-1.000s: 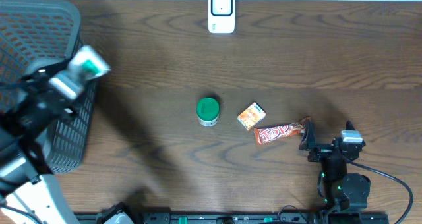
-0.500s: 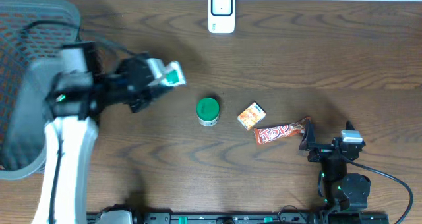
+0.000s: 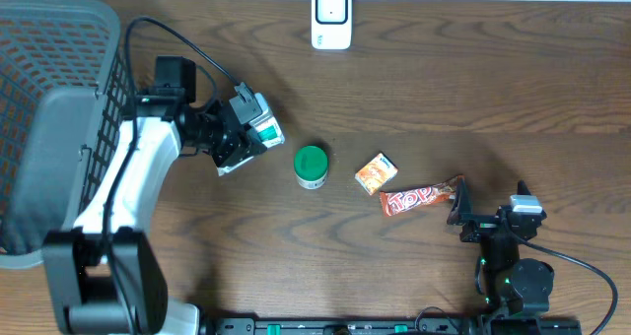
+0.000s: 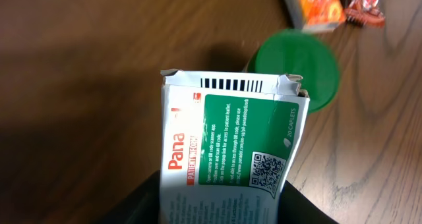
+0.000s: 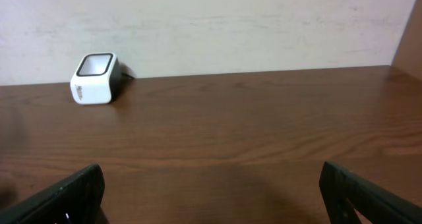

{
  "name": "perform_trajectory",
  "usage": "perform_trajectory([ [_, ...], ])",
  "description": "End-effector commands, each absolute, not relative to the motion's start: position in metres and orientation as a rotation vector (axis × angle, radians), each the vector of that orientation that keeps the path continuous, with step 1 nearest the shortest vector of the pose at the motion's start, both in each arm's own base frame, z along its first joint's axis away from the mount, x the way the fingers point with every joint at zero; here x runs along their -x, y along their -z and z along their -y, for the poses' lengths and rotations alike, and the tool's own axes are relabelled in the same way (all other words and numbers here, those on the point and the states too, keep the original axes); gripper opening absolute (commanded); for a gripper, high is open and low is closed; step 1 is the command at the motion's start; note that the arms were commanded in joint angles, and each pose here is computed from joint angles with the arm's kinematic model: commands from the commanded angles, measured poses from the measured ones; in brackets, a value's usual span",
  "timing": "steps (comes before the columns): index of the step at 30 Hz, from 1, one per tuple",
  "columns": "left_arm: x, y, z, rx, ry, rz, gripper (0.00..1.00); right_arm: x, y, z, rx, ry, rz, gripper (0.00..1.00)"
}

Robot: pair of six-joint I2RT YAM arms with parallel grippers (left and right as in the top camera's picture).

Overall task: Scan the item barcode
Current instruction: 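Lower the Panadol box left of the green jar and open the left gripper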

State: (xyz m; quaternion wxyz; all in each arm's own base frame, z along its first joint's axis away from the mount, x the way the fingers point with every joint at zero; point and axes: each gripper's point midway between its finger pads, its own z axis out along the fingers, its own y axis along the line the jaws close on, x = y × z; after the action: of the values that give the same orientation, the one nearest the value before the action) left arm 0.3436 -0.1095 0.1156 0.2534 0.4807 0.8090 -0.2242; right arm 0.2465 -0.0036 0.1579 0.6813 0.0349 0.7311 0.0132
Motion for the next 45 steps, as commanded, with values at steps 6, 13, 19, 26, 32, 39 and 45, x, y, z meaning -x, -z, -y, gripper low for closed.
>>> perform_trajectory([
  [6, -0.340, -0.060, 0.108, -1.298, 0.720, -2.343, 0.63, -0.246, -0.158, 0.006, -0.082, -0.013, -1.639, 0.99],
  [13, -0.342, -0.049, 0.103, -1.307, 0.690, -2.376, 0.96, -0.246, -0.158, 0.006, -0.082, -0.013, -1.640, 0.99],
  [19, -0.342, -0.054, 0.099, -1.313, 0.650, -2.382, 0.97, -0.246, -0.158, 0.006, -0.082, -0.013, -1.640, 0.99],
  [26, -0.355, -0.117, 0.097, -1.021, 0.589, -2.436, 0.97, -0.246, -0.158, 0.006, -0.082, -0.013, -1.640, 0.99],
  [32, -0.345, -0.224, 0.099, -0.683, 0.565, -2.337, 0.97, -0.246, -0.157, 0.006, -0.082, -0.013, -1.641, 0.99],
  [39, -0.295, -0.319, 0.109, -0.721, 0.543, -2.039, 0.98, -0.246, -0.157, 0.006, -0.082, -0.013, -1.641, 0.99],
  [45, -0.278, -0.412, 0.056, -0.473, 0.091, -1.759, 0.97, -0.246, -0.157, 0.006, -0.082, -0.013, -1.641, 0.99],
])
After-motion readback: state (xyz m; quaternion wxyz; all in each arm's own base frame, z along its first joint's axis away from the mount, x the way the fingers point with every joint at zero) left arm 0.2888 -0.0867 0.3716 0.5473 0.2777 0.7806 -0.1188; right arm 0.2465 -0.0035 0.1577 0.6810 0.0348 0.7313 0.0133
